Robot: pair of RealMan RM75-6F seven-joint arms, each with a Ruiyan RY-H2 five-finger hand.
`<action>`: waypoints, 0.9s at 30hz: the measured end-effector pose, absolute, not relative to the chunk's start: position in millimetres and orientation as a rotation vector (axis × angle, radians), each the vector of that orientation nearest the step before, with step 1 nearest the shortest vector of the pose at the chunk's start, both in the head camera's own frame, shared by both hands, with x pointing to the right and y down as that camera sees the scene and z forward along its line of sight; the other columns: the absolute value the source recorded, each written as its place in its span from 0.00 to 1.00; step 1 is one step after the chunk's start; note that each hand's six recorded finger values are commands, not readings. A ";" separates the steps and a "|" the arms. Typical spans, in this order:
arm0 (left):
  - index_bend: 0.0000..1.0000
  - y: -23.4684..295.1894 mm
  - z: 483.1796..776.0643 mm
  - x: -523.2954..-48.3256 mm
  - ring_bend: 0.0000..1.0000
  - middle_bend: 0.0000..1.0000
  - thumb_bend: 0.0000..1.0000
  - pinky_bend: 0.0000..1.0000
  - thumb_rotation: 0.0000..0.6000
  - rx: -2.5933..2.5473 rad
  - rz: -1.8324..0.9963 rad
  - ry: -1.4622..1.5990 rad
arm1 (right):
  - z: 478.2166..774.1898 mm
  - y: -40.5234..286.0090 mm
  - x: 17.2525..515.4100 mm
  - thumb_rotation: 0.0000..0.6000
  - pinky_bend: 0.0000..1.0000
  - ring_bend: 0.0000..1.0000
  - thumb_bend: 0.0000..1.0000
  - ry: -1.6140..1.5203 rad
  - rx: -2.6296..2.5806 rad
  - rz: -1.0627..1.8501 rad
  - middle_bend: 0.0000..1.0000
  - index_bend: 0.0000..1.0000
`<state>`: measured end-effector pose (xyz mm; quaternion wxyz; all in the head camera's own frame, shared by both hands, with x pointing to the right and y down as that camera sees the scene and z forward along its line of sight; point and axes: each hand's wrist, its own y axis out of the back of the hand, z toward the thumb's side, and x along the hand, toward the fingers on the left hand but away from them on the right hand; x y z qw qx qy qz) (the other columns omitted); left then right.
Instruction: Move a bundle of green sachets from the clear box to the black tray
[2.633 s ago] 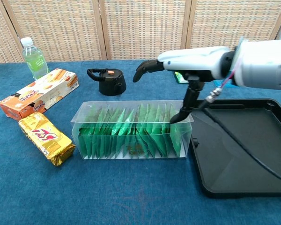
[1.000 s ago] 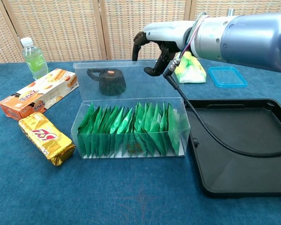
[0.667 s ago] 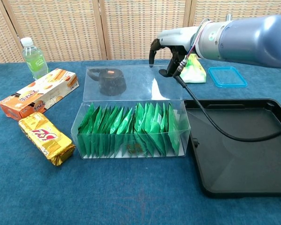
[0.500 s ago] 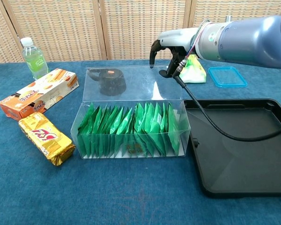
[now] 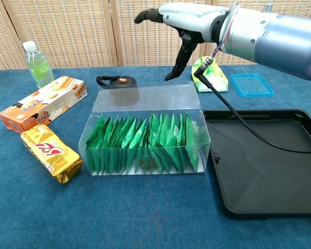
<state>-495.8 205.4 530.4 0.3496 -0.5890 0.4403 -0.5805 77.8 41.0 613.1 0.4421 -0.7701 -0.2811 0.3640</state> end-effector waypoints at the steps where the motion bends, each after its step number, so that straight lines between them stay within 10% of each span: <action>1: 0.00 205.4 530.6 -495.7 0.00 0.00 0.23 0.00 1.00 -1.525 -1.505 1.139 | 612.4 44.2 76.8 1.00 0.00 0.00 0.22 -0.690 -1.918 0.878 0.00 0.12; 9: 0.00 205.9 531.3 -493.9 0.00 0.00 0.23 0.00 1.00 -1.528 -1.503 1.135 | 626.5 79.7 60.5 1.00 0.00 0.00 0.38 -0.489 -1.958 0.774 0.06 0.38; 27: 0.00 205.3 533.0 -495.2 0.00 0.00 0.23 0.00 1.00 -1.540 -1.507 1.133 | 649.9 104.0 41.0 1.00 0.00 0.00 0.47 -0.228 -1.904 0.822 0.08 0.43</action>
